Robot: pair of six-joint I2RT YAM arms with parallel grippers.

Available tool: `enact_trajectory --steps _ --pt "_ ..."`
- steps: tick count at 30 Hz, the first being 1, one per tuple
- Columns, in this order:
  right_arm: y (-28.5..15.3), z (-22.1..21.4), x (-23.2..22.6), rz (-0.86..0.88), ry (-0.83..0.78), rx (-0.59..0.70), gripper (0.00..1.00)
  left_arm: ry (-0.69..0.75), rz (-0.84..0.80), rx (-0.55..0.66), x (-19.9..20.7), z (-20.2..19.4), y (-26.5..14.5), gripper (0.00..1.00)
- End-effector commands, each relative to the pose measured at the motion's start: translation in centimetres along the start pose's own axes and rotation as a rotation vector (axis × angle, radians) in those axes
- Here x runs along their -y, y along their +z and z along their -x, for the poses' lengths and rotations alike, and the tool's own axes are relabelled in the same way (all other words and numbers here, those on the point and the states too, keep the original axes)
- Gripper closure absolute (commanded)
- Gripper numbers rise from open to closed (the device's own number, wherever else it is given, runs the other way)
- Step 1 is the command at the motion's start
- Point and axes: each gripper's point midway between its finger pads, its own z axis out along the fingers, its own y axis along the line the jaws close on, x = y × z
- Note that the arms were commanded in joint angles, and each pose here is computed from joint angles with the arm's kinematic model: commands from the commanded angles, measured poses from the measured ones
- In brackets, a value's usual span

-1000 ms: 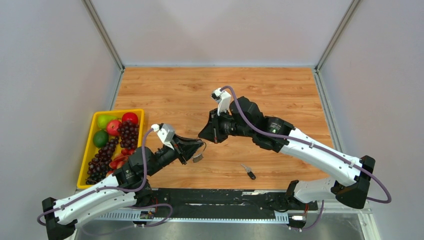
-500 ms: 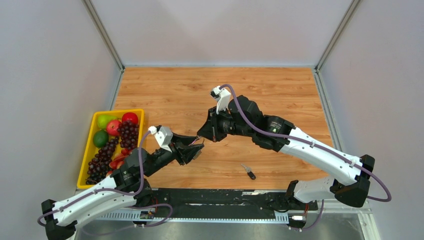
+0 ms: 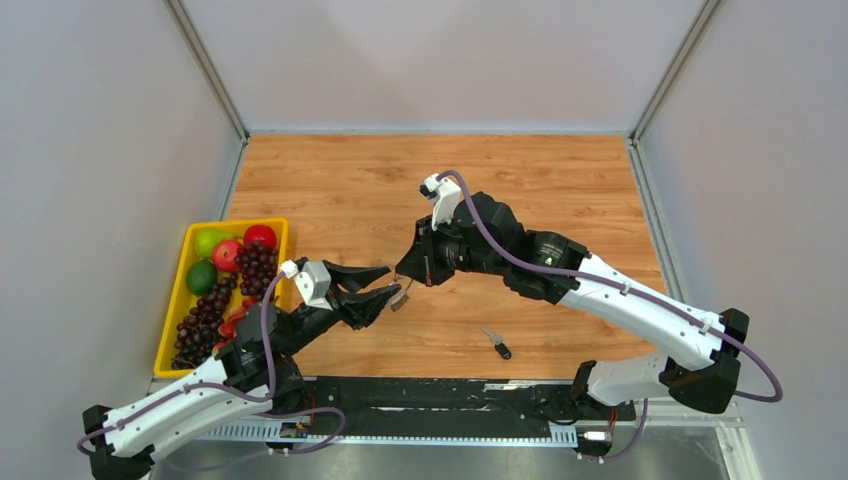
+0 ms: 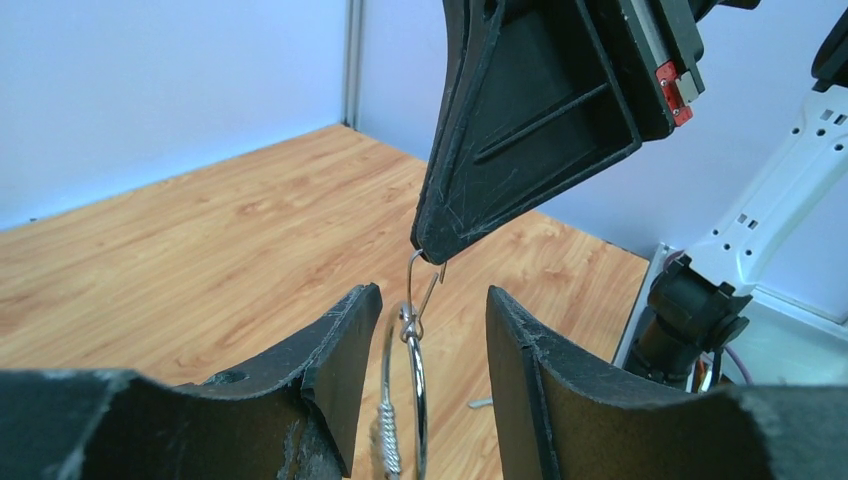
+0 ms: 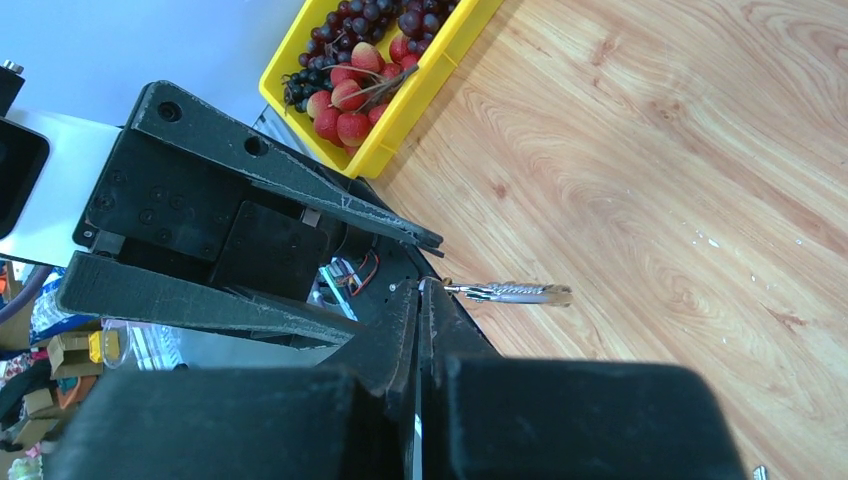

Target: Put the keys on the keyring

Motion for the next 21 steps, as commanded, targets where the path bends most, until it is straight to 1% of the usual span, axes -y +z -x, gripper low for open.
enact_trajectory --steps 1,14,18,21 --pt "-0.9 2.3 -1.9 0.043 -0.016 0.065 1.00 0.048 -0.032 0.052 0.4 0.7 0.2 0.47" --pt "-1.4 2.7 -2.3 0.050 -0.020 0.079 1.00 0.079 -0.057 0.045 0.7 0.0 1.1 0.50" --pt "-1.6 2.8 -2.5 0.055 -0.019 0.085 1.00 0.088 -0.059 0.049 0.7 0.1 1.2 0.53" --pt "-1.6 2.9 -2.5 0.056 -0.020 0.084 1.00 0.094 -0.059 0.056 0.7 0.4 1.3 0.58"
